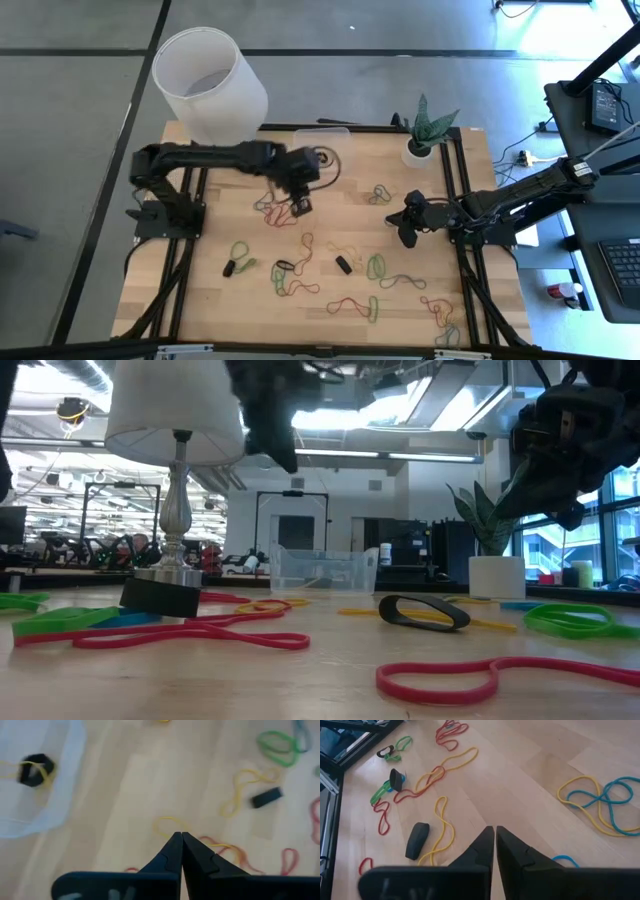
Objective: Pick and place rubber bands into bin
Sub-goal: Put the blue rubber band into the transparent bin
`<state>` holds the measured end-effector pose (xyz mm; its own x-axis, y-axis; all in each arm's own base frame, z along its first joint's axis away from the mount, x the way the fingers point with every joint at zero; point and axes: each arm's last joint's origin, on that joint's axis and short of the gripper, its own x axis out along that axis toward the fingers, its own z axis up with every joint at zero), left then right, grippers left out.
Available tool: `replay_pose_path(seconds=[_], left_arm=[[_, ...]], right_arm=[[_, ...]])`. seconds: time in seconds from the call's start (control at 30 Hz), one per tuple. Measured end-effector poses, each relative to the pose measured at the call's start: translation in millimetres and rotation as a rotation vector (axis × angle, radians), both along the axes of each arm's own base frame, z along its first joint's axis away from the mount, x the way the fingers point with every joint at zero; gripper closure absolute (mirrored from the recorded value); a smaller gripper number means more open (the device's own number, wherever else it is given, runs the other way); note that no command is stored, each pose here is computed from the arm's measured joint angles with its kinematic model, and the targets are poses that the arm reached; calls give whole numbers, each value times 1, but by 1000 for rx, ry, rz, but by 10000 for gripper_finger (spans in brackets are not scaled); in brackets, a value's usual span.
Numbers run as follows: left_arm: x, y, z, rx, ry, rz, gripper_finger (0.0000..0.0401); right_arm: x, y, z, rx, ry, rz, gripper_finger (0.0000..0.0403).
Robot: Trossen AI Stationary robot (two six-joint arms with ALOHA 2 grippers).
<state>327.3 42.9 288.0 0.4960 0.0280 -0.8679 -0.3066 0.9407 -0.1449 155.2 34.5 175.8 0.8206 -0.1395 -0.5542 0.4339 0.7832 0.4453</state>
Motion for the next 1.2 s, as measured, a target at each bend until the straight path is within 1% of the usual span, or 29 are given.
replay_pose_path(seconds=[0.1,0.2,0.27,0.4,0.53,0.6,0.73,0.83,0.9,1.03,1.13,1.2], left_arm=[[-17,-11,-8,-19,-82,20,399],[-37,-19,-16,-34,-136,33,400],[-53,-22,-22,-29,-147,28,400],[-85,-27,-29,-13,-165,23,399],[-113,-32,-31,-7,-216,20,400],[-125,-34,-31,3,-243,20,399],[-147,-40,-29,19,-307,2,400],[-162,-45,-27,27,-359,-19,399],[-170,-48,-27,37,-391,-29,400],[-182,-52,-26,58,-438,-35,399],[-187,-53,-27,57,-455,-45,399],[-189,-53,-29,52,-456,-43,399]], right_arm=[[0,0,1,-1,4,0,397],[2,0,9,-1,-9,-4,397],[5,0,16,-15,-8,-25,399],[13,-4,30,-34,39,-69,399],[26,-9,41,-50,116,-109,401],[34,-11,47,-35,181,-131,401],[46,-17,53,23,370,-202,401],[55,-20,51,82,517,-210,400],[58,-22,44,124,617,-225,400],[61,-26,25,226,779,-295,397],[60,-31,10,269,861,-354,380],[60,-34,4,272,888,-377,364]])
